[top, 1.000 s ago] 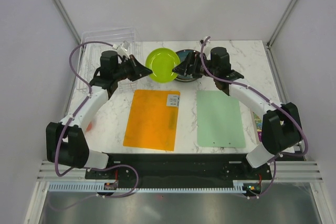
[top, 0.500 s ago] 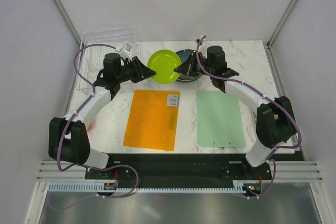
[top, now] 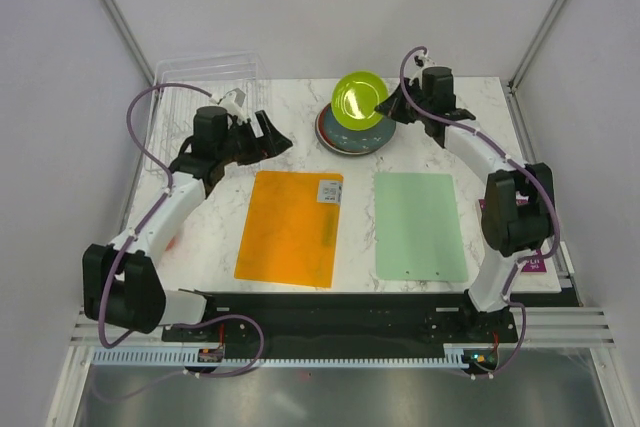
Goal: Unload the plates from the dish rack
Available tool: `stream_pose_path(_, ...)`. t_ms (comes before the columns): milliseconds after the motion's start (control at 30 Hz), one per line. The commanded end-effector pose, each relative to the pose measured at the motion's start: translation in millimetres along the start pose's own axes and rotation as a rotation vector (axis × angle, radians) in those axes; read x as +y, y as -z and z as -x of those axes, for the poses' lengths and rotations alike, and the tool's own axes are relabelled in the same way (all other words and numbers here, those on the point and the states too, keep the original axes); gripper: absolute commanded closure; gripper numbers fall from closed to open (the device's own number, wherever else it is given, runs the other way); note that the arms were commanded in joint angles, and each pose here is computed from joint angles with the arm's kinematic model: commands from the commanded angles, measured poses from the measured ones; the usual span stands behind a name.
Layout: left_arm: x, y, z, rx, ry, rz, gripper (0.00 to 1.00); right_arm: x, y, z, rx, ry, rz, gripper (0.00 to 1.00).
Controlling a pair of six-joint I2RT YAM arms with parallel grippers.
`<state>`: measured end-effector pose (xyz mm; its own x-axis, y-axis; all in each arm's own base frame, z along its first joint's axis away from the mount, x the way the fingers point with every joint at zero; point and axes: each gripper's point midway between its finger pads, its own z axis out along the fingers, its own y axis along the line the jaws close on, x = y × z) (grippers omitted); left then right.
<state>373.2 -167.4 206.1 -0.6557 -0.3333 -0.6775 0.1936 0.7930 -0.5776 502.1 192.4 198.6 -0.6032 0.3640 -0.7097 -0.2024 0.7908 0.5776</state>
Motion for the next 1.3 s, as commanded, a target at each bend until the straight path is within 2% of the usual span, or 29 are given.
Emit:
stream_pose_path(0,6,20,18,-0.082,-0.173,0.058,0.06,-29,-18,4,0.022,-0.019,-0.041,1.0)
stream_pose_path(400,40,25,13,-0.062,-0.267,0.213,0.06,-69,-63,-30,0.125,-0.063,-0.071,1.0)
stream_pose_path(500,39,25,13,-0.059,-0.271,0.211,0.06,-72,-69,-32,0.134,-0.068,-0.073,0.93)
stream_pose_path(567,39,26,14,-0.061,-0.273,0.213,0.06,-73,-72,-34,0.143,-0.075,-0.067,0.59)
stream_pose_path(600,40,26,13,-0.056,-0.277,0.217,0.06,-73,-71,-34,0.144,-0.078,-0.068,0.37)
stream_pose_path(667,41,27,13,-0.058,-0.281,0.221,0.06,-71,-70,-34,0.147,-0.075,-0.066,0.31)
stream_pose_path(700,42,28,13,-0.058,-0.285,0.229,0.06,-73,-69,-34,0.144,-0.072,-0.077,0.18)
stream_pose_path(767,44,30,13,-0.059,-0.288,0.239,0.06,-73,-61,-31,0.143,-0.052,-0.095,0.02)
stream_pose_path(867,45,34,13,-0.062,-0.281,0.256,0.05,-74,-45,-23,0.113,-0.002,-0.143,0.02)
stream_pose_path(900,45,36,15,-0.07,-0.279,0.263,0.0,-79,-39,-24,0.109,0.01,-0.172,0.02)
stream_pose_path(1000,43,42,17,-0.085,-0.271,0.267,0.0,-71,-11,-13,0.075,0.063,-0.203,0.02)
stream_pose_path(1033,43,43,16,-0.084,-0.269,0.265,0.0,-64,6,5,0.02,0.086,-0.227,0.02)
stream_pose_path(1100,40,47,17,-0.093,-0.268,0.257,0.0,-65,25,3,0.02,0.134,-0.262,0.02)
stream_pose_path(1133,37,52,17,-0.106,-0.27,0.248,0.0,-56,45,19,-0.035,0.165,-0.287,0.02)
stream_pose_path(1200,36,57,19,-0.124,-0.274,0.254,0.0,-55,65,12,-0.04,0.227,-0.333,0.02)
stream_pose_path(1267,34,67,22,-0.159,-0.278,0.261,0.0,-45,95,22,-0.099,0.289,-0.399,0.02)
